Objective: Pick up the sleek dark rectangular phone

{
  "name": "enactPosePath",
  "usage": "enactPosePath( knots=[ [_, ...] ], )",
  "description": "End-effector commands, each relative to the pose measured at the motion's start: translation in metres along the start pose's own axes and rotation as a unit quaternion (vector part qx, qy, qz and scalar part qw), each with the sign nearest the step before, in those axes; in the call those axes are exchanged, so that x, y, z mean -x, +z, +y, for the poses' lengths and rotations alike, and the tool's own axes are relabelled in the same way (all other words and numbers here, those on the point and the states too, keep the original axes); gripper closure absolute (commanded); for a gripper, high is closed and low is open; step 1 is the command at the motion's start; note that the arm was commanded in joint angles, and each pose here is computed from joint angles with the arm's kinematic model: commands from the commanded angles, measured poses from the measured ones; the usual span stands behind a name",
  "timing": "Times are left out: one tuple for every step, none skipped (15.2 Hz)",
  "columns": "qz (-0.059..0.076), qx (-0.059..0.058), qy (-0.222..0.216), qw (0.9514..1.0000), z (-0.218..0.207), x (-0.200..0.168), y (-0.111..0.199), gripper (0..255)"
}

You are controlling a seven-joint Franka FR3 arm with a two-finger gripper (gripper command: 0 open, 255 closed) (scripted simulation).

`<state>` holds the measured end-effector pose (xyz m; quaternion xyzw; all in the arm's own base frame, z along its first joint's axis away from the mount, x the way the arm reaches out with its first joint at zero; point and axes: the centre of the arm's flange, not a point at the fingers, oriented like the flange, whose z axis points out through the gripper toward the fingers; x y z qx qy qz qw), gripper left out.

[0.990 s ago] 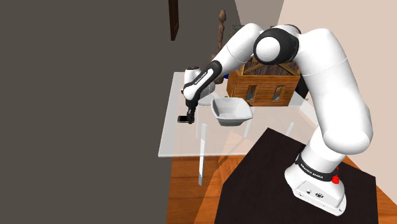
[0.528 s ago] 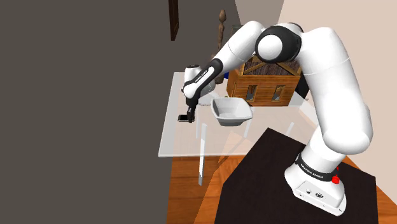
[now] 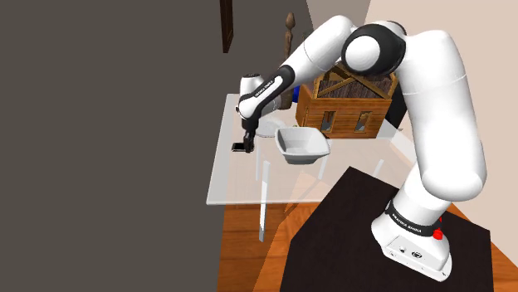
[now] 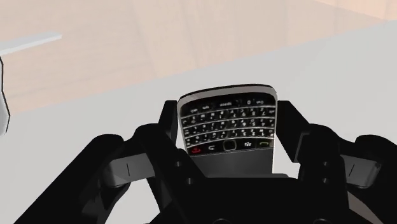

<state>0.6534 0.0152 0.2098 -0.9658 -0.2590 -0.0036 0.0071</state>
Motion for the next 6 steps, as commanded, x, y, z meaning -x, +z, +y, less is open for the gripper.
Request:
enactPosePath(
  knots=[
    [0.0, 0.0, 0.0, 1.0, -0.001, 0.001, -0.011, 255],
    [0.0, 0.0, 0.0, 1.0, -0.001, 0.001, -0.016, 255],
    [0.0, 0.0, 0.0, 1.0, -0.001, 0.001, -0.021, 255],
    [0.0, 0.0, 0.0, 1.0, -0.001, 0.001, -0.027, 255],
    [0.0, 0.0, 0.0, 1.0, -0.001, 0.001, -0.027, 255],
    [0.0, 0.0, 0.0, 1.0, -0.001, 0.001, -0.027, 255]
  ],
)
